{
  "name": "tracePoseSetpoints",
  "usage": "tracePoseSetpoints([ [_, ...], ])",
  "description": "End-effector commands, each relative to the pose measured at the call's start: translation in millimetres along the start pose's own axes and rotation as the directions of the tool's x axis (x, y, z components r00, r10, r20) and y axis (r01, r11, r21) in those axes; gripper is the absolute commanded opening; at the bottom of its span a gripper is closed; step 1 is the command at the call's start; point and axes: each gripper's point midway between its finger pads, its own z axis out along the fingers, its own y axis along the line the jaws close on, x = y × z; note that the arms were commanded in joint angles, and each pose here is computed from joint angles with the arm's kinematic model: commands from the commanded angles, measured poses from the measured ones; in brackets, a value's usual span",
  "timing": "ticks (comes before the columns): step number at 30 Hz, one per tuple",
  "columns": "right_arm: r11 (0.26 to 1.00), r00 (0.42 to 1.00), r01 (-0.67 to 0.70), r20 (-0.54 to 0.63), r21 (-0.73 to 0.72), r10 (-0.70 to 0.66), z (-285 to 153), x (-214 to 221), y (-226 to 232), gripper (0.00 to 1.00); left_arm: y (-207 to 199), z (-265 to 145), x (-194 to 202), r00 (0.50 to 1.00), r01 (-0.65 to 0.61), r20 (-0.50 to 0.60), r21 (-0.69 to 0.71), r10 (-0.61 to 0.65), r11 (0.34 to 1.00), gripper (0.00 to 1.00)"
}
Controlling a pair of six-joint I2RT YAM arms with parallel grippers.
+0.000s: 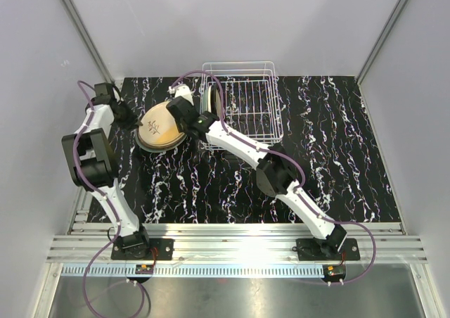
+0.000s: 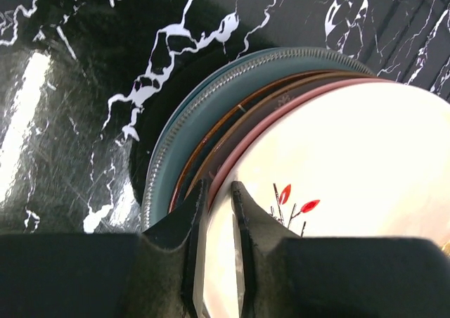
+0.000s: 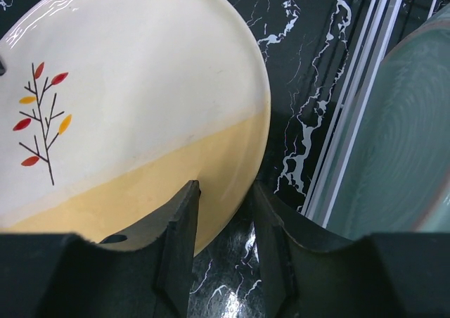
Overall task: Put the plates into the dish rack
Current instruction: Grab a plate with the left arm
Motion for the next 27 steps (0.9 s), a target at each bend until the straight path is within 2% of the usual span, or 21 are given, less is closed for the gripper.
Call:
tracePoseSetpoints([
  [1, 0.999, 0.998, -0.042, 0.038, -0.009, 0.042, -27.5, -21.4, 9.8, 0.43, 13.4, -3.7, 51.4, 0.987, 0.025, -0.156, -0.056, -0.034, 0.998, 0.1],
  [10, 0.999, 0.998, -0.048, 0.03, -0.022, 0.049, -27.1, -14.8, 23.9, 0.38, 15.8, -6.9, 61.7, 0.987, 0.026, -0.159, -0.049, -0.034, 0.998, 0.06],
  [14, 0.998, 0.998, -0.063, 0.028, -0.011, 0.063, -24.1, -11.9, 24.4, 0.25, 15.5, -6.0, 66.8, 0.986, 0.033, -0.164, -0.044, -0.04, 0.998, 0.01],
  [19, 0.994, 0.993, -0.113, 0.045, 0.003, 0.112, -26.4, -18.1, 22.9, 0.19, 12.8, -4.7, 70.6, 0.986, 0.016, -0.168, -0.048, -0.023, 0.999, 0.01],
  [21, 0.991, 0.99, -0.132, 0.053, 0.001, 0.131, -28.1, -22.4, 22.6, 0.12, 9.8, -8.2, 68.3, 0.988, 0.005, -0.157, -0.046, -0.012, 0.999, 0.01],
  [25, 0.984, 0.982, -0.177, 0.058, -0.006, 0.177, -30.1, -26.0, 24.7, 0.03, 5.2, -13.6, 65.1, 0.99, -0.008, -0.14, -0.04, 0.002, 0.999, 0.02],
  [27, 0.981, 0.98, -0.191, 0.048, -0.016, 0.192, -32.3, -25.6, 26.4, 0.01, 1.9, -17.0, 62.0, 0.992, -0.013, -0.13, -0.037, 0.008, 0.999, 0.13],
])
